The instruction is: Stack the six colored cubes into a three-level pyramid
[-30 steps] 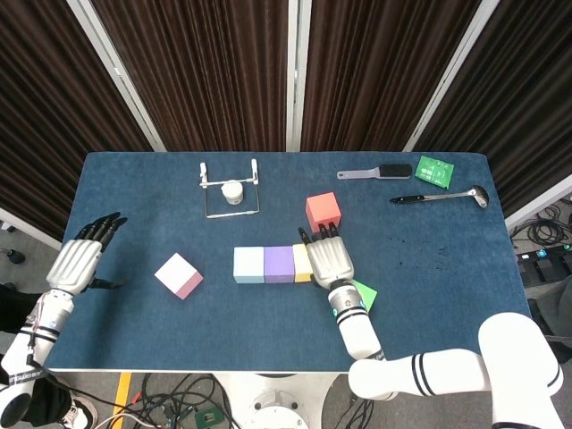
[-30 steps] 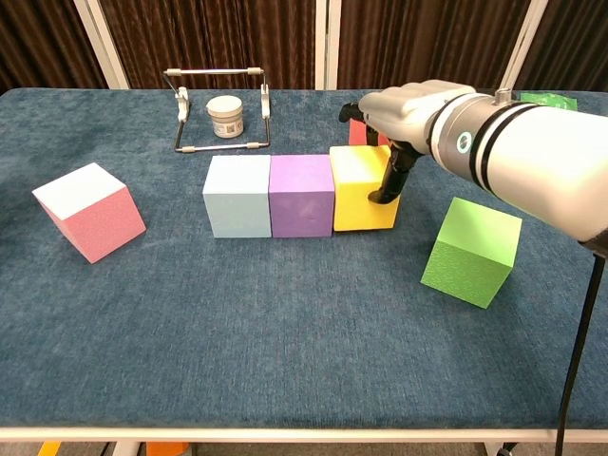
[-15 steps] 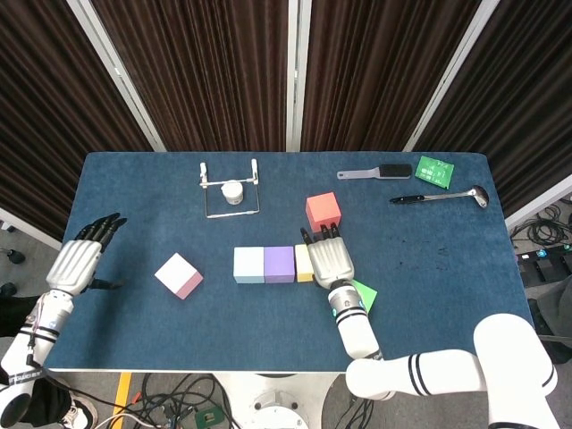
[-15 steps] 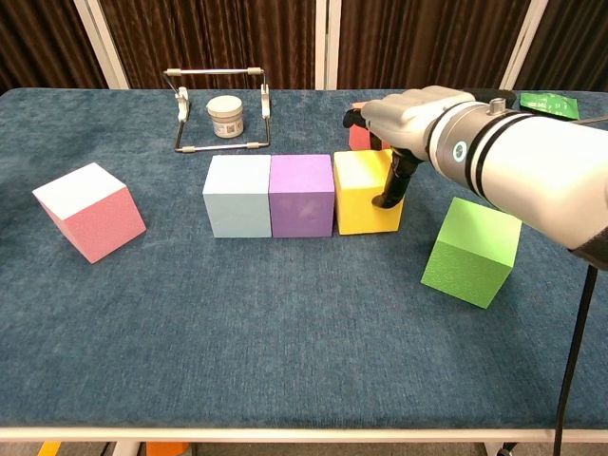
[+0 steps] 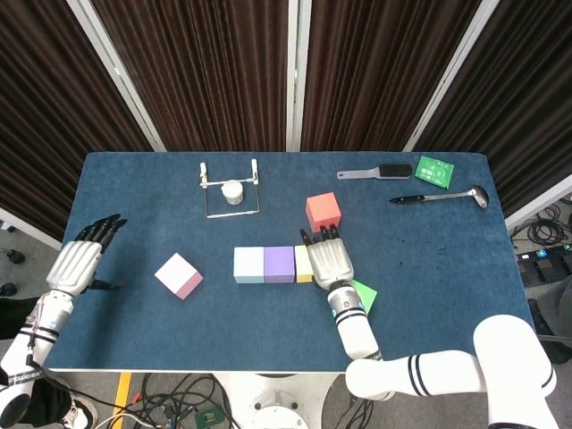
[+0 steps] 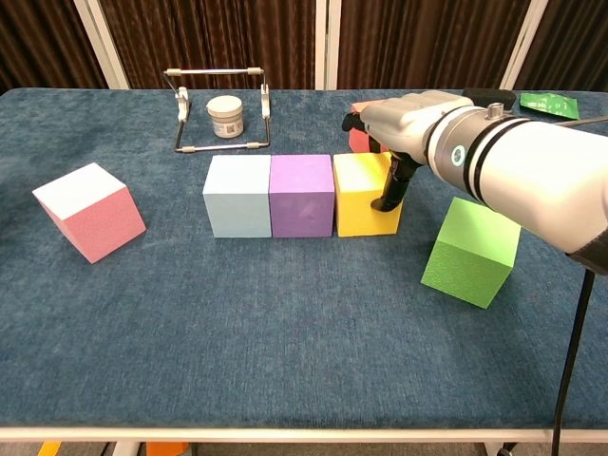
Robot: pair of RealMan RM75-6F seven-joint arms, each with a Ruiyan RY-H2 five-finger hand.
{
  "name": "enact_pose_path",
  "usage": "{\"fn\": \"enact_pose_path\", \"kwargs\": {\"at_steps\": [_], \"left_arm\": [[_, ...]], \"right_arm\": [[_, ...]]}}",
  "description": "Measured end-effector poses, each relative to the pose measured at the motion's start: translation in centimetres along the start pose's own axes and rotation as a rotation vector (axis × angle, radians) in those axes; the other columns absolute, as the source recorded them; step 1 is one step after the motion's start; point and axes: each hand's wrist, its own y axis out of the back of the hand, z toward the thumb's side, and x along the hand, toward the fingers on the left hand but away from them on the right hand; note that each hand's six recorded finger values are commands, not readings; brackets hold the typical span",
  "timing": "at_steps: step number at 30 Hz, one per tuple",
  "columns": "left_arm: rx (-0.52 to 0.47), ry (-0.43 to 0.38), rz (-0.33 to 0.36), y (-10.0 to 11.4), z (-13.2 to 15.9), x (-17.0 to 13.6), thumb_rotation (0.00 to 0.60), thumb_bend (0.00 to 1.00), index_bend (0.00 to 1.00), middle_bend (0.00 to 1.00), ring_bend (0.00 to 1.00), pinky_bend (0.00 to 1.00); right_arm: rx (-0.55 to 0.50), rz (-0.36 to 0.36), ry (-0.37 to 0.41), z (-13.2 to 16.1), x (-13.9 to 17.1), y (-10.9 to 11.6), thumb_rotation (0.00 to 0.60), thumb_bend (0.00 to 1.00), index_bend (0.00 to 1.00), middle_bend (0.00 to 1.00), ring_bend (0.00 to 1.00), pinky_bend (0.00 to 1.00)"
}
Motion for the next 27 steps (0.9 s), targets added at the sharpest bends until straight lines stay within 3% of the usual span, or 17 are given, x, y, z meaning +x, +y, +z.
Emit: {"fn": "enact_pose_path", "kwargs": {"at_steps": [5,10,27], "left_arm": [[0.001,-0.002,0.000,0.06,0.06,0.07,0.600,0.00,0.06,0.00,0.00,0.12],[-0.001,-0.001,-0.001,0.07,-0.01,0.06,0.600,0.00,0.06,0.00,0.00,0.12],[-0.002,0.008,-0.002,0.10,-0.26,0.00,0.600,0.00,0.06,0.00,0.00,0.12]], "right_arm": [[0.007,0.012,-0.004,-0.07,0.09,-0.21,0.600,0.18,0.00,0.50,0.06,0.00],[-0.003,0.007,0.000,0.03,0.09,-0.04,0.600,0.15,0.00,0.33,0.05,0.00],[-0.018,0.009,0.003,-0.02,0.16,0.13,0.600,0.10,0.00,0.15,0.02,0.00]]}}
